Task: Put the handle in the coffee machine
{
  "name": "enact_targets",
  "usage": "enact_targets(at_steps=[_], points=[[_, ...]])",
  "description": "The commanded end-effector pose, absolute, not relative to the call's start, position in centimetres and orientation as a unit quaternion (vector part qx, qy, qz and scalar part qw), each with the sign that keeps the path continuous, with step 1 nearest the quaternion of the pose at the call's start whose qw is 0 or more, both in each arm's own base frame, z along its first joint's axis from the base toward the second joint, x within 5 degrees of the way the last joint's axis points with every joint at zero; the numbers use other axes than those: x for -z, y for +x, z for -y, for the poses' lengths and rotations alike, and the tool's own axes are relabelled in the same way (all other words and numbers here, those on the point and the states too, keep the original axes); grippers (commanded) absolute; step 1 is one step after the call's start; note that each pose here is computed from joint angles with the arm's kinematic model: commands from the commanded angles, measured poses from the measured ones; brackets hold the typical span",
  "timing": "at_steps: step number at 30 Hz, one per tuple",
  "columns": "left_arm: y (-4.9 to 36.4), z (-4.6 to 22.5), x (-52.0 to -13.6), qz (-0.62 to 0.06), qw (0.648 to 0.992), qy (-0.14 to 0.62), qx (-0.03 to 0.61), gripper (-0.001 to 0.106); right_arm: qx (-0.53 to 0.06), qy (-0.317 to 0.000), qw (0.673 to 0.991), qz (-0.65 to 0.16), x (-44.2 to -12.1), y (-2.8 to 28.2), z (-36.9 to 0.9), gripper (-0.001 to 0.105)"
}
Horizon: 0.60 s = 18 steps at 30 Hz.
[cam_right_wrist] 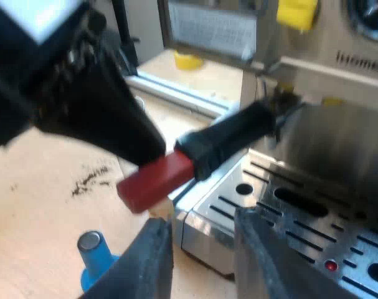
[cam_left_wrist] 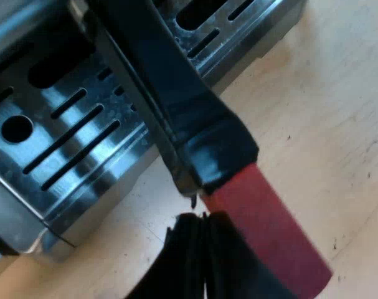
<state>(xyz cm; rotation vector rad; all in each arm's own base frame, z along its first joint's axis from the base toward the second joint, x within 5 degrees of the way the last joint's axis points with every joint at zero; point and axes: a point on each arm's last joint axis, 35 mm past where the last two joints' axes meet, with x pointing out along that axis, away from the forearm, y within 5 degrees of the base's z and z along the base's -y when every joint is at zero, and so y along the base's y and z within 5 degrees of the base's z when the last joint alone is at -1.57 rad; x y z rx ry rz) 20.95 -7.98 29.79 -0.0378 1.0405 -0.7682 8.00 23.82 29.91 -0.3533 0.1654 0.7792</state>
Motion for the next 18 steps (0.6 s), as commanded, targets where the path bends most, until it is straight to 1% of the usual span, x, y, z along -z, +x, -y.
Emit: enact_targets(at_steps=[1, 3, 5, 8, 9, 10, 11, 14, 17, 18], points=[[19.9, 9.2, -28.2, -0.514, 0.76, -0.029, 0.398, 0.001, -0.381, -0.158, 0.908, -0.073, -30.6, 7.8, -23.4, 0.028], [19.9, 9.9, -28.2, -0.507, 0.759, -0.026, 0.407, 0.001, -0.382, -0.149, 0.91, -0.066, -31.3, 7.7, -22.7, 0.028], [19.9, 10.6, -28.4, -0.493, 0.759, -0.023, 0.424, 0.001, -0.382, -0.152, 0.909, -0.068, -31.4, 7.6, -22.4, 0.028], [19.8, 11.5, -28.6, -0.473, 0.76, -0.013, 0.445, 0.001, -0.381, -0.166, 0.906, -0.079, -31.2, 7.5, -22.1, 0.029], [19.7, 11.9, -28.7, -0.468, 0.76, -0.009, 0.451, 0.001, -0.381, -0.172, 0.905, -0.083, -31.1, 7.5, -22.0, 0.031], [19.7, 12.1, -28.8, -0.464, 0.759, -0.007, 0.457, 0.001, -0.382, -0.175, 0.903, -0.087, -31.0, 7.5, -22.0, 0.036], [19.7, 12.2, -28.8, -0.461, 0.758, -0.007, 0.461, 0.001, -0.382, -0.177, 0.903, -0.087, -30.9, 7.5, -22.0, 0.039], [19.9, 12.4, -29.1, -0.443, 0.761, -0.011, 0.475, 0.001, -0.381, -0.18, 0.903, -0.09, -30.9, 7.5, -22.0, 0.053], [20.2, 12.6, -29.4, -0.423, 0.767, -0.011, 0.482, 0.001, -0.381, -0.18, 0.903, -0.09, -30.9, 7.5, -22.0, 0.059], [20.4, 12.8, -29.6, -0.404, 0.77, -0.012, 0.494, 0.001, -0.381, -0.18, 0.903, -0.09, -30.9, 7.5, -22.0, 0.067]])
